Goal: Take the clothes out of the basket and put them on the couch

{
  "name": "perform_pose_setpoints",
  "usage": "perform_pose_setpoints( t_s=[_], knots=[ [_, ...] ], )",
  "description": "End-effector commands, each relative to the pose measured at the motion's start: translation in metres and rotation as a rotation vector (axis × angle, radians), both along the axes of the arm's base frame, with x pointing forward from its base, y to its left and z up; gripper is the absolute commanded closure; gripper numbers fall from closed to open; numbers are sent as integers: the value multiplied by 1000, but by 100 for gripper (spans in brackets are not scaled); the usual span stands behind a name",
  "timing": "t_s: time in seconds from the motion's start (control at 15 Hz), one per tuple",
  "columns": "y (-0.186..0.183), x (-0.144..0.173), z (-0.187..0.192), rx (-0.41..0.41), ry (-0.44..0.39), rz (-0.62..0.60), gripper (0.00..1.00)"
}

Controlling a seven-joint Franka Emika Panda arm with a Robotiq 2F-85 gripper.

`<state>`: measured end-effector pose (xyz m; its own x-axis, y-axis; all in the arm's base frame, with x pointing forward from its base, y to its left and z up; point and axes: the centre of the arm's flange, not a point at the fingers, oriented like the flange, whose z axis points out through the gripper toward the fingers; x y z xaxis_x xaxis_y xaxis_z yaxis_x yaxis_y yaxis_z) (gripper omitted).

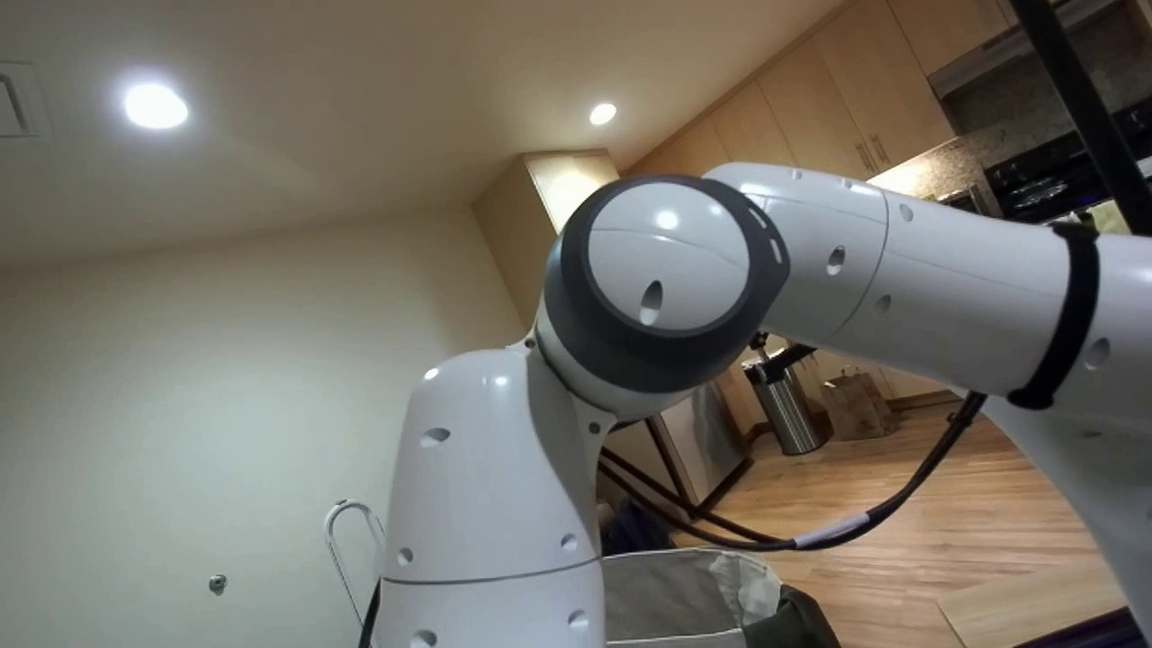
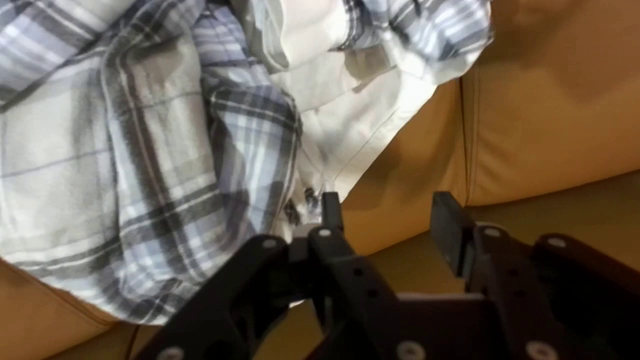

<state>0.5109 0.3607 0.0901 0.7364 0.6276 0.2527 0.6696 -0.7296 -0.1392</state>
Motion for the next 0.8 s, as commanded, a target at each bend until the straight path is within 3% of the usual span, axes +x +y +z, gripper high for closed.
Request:
perform_pose_setpoints(
  t_s=[0.0, 0.2, 0.4, 0.73],
  knots=[
    [-14, 32, 53, -22, 10, -110, 18],
    [-52, 59, 118, -86, -34, -200, 2],
    [-100, 71, 177, -160, -17, -311, 0],
    [-189, 49, 265, -246, 62, -444, 0]
  ],
)
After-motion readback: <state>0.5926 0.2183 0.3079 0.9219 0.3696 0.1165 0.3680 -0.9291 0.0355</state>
